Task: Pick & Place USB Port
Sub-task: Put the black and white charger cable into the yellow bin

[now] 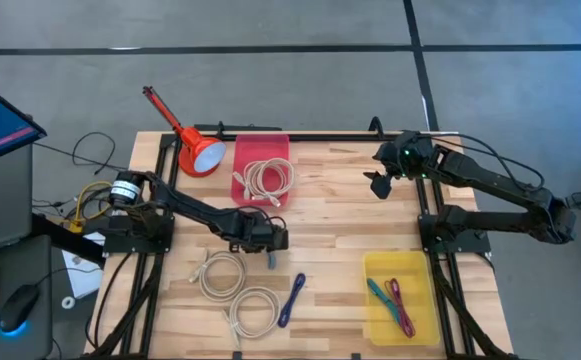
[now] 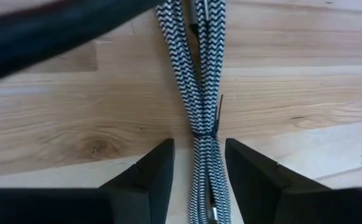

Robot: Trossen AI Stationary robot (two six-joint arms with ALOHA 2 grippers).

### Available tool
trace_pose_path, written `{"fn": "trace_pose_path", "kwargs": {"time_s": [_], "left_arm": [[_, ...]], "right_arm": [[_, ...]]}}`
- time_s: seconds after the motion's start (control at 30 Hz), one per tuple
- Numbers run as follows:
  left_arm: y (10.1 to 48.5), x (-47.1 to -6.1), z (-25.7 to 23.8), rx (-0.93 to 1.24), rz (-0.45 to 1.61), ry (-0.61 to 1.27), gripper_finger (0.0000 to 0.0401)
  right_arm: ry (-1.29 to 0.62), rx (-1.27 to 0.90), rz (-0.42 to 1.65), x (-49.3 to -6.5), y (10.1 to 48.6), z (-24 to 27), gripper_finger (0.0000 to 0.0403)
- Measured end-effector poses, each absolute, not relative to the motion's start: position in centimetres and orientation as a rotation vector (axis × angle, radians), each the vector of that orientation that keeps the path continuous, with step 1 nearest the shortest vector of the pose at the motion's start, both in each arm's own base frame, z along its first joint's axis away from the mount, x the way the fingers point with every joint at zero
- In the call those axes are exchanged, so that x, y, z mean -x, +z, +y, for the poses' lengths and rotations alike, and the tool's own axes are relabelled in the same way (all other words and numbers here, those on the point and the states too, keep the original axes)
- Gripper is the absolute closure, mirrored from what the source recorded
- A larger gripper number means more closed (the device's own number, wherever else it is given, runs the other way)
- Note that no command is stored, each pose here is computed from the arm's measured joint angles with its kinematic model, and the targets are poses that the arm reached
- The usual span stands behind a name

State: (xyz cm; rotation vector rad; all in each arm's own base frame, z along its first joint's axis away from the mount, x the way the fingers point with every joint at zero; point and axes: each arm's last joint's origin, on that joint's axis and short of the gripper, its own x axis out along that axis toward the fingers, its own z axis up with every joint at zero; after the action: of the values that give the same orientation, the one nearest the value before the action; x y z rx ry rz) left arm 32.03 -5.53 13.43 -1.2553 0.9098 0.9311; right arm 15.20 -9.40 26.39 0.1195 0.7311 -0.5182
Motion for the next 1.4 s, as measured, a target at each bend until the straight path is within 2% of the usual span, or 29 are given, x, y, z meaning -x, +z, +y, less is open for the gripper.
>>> {"fn": "trace_pose_path", "kwargs": {"time_s": [0.17,0.57,0.73,0.93,1.27,1.4], "left_arm": [[13.4,-32.0,-5.5,1.232,0.882,0.949,0.0283],[13.3,-32.0,-5.4,1.194,0.86,0.955,0.0383],[13.4,-32.4,-5.4,1.166,0.849,0.893,0.0383],[15.4,-34.0,-5.7,1.147,0.705,0.676,0.0388],[22.5,-33.2,-5.4,1.008,0.476,0.425,0.0387],[25.9,-31.9,-5.0,0.876,0.361,0.376,0.0387]], "right_arm": [[-0.518,-0.119,0.731,-15.2,26.4,-9.4,0.0117],[-0.518,-0.12,0.732,-15.2,26.4,-9.4,0.0117],[-0.517,-0.121,0.738,-15.2,26.3,-9.4,0.0117],[-0.514,-0.112,0.741,-15.2,26.3,-9.4,0.0117],[-0.51,-0.121,0.744,-15.1,26.3,-9.4,0.0117],[-0.361,-0.22,0.698,-15.4,26.4,-8.9,0.0117]]}}
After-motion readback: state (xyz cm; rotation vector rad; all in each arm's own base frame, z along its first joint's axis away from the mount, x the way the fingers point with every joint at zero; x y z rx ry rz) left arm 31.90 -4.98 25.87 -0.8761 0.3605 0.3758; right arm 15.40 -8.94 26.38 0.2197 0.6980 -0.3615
